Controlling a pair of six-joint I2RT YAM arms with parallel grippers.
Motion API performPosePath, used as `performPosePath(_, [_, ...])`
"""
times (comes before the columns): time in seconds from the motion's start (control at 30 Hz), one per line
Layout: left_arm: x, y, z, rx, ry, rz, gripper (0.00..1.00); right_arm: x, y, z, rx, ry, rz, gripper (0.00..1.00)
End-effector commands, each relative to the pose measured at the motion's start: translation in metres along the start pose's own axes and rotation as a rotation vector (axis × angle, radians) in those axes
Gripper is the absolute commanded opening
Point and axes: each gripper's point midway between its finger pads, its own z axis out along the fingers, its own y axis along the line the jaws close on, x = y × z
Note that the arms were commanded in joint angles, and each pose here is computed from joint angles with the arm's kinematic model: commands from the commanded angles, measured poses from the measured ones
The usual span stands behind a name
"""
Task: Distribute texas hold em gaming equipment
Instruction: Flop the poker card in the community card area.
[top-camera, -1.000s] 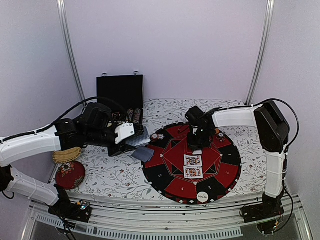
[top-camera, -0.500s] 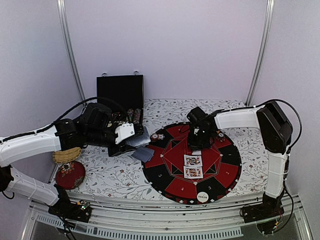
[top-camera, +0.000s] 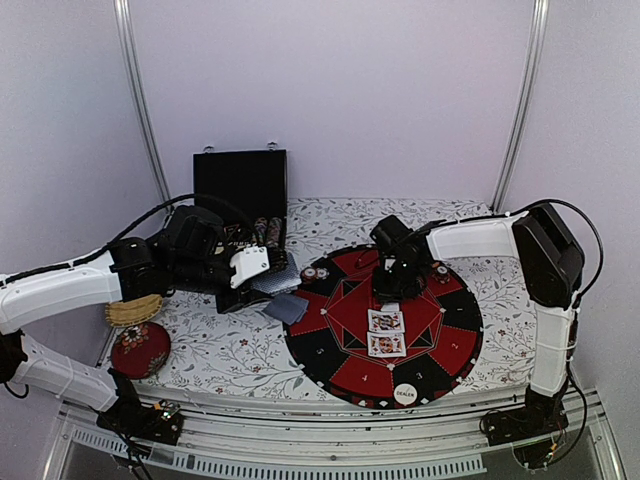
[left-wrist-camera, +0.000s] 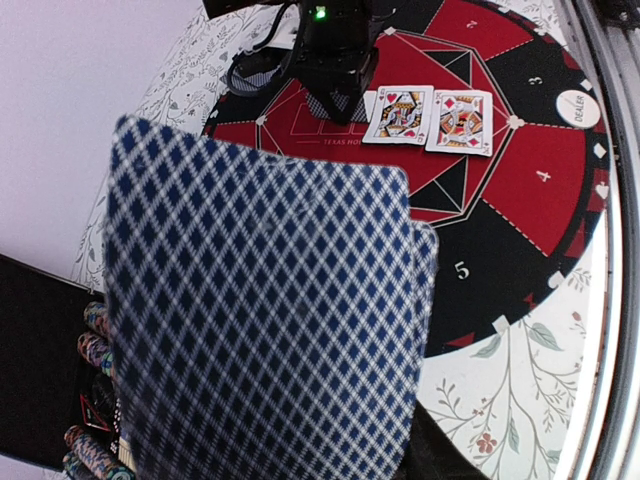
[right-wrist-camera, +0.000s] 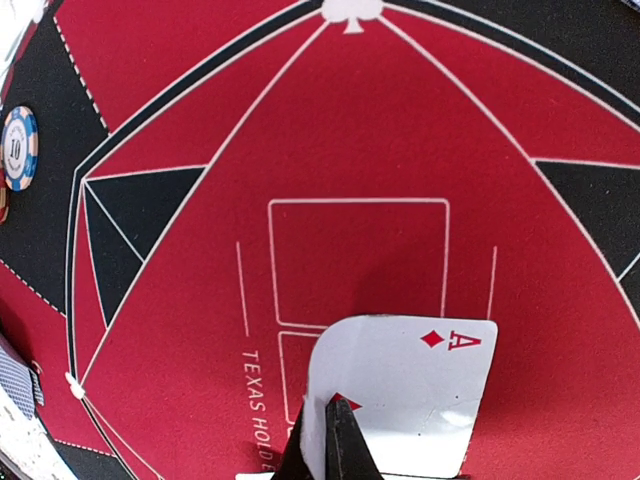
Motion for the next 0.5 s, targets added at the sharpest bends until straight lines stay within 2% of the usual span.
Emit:
performPosePath(0.0, [-0.007, -0.004, -0.003, 0.004, -0.028, 0.018, 0.47, 0.005, 0.003, 0.006, 0.001, 0.021, -0.018, 0.04])
performPosePath(0.07, [-0.007, -0.004, -0.003, 0.004, -0.028, 0.017, 0.47, 0.005, 0.005, 0.005, -0.004, 0.019, -0.023, 0.09])
performPosePath(0.23, [-0.007, -0.004, -0.003, 0.003, -0.027, 0.018, 0.47, 0.003, 0.01, 0.002, -0.021, 0.018, -0.035, 0.35])
performPosePath(0.37, [-0.006, -0.004, -0.002, 0.003, -0.026, 0.018, 0.47, 0.0, 0.02, -0.006, -0.034, 0.007, -0.058, 0.47])
performPosePath(0.43, [-0.007, -0.004, -0.002, 0.003, -0.026, 0.019, 0.47, -0.002, 0.027, -0.012, -0.041, -0.004, -0.086, 0.61])
performPosePath(0.47, [-0.006, -0.004, -0.002, 0.002, -0.026, 0.018, 0.47, -0.003, 0.032, -0.017, -0.044, -0.01, -0.102, 0.79])
